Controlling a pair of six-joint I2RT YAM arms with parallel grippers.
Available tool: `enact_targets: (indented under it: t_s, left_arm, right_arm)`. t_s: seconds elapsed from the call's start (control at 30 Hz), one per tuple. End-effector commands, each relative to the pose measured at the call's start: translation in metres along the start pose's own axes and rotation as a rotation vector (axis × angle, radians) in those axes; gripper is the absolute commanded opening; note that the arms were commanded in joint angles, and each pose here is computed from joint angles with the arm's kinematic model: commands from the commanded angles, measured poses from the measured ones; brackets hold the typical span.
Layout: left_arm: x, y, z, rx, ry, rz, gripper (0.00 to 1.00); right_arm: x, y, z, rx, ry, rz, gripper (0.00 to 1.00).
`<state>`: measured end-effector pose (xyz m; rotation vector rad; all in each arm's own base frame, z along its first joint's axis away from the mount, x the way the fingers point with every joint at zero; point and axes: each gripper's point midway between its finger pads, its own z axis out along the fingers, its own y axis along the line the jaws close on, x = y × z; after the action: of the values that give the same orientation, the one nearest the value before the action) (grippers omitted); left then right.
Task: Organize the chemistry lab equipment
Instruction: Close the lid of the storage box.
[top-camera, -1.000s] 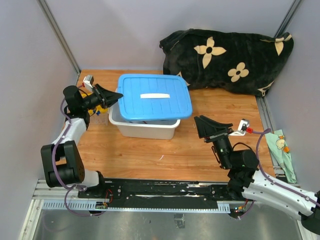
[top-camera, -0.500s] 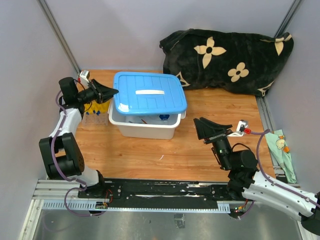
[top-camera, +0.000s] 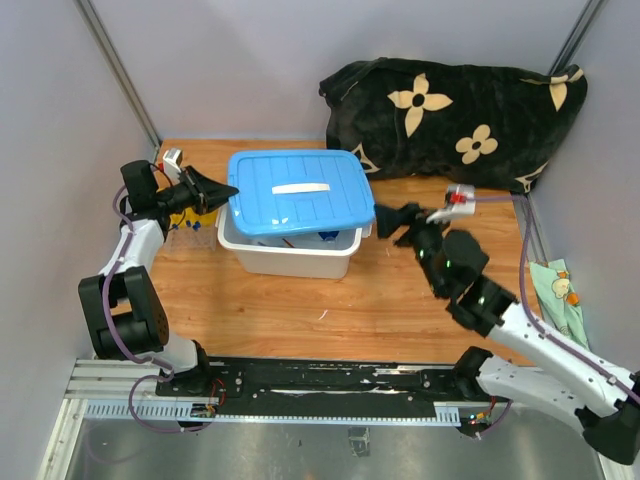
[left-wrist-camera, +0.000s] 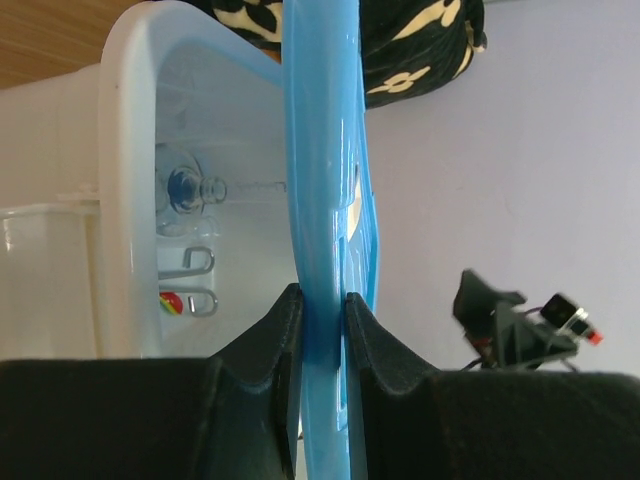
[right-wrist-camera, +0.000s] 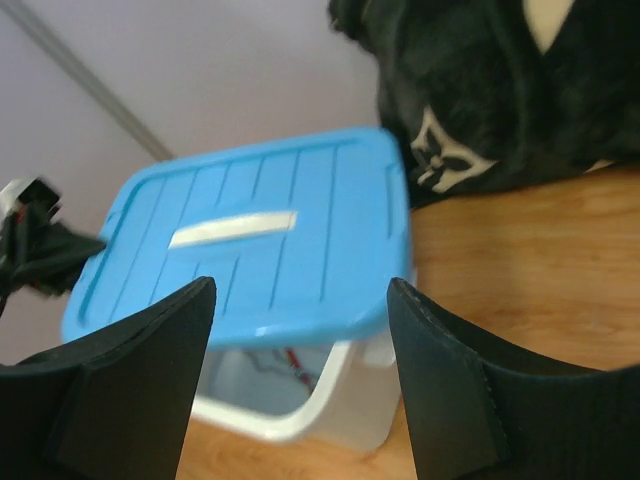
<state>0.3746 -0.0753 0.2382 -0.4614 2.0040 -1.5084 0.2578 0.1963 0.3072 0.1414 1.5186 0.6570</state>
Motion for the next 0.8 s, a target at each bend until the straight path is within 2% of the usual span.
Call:
enact_targets:
  t_s: [0.0, 0.2, 0.47, 0.6, 0.77]
  left_arm:
    - [-0.004, -0.010, -0.004, 0.017, -0.018, 0.068, 0.00]
    - [-0.006, -0.011, -0.004, 0.019, -0.025, 0.072, 0.00]
    - [-0.004, -0.013, -0.006, 0.018, -0.038, 0.075, 0.00]
    - [-0.004, -0.012, -0.006, 0.017, -0.039, 0.072, 0.00]
    - [-0.003, -0.009, -0.006, 0.014, -0.043, 0.068, 0.00]
  right_arm:
    - [-0.012, -0.037, 0.025, 0.130, 0.241, -0.049, 0.70]
    - [-0.033, -0.080, 0.068, 0.200, 0.416, -0.059, 0.71]
    - [0.025, -0.054, 0.121, -0.097, 0.671, 0.006, 0.75]
    - [0.052, -0.059, 0.129, -0.117, 0.748, -0.008, 0.76]
    - [0.063, -0.063, 0.133, -0.107, 0.780, -0.064, 0.71]
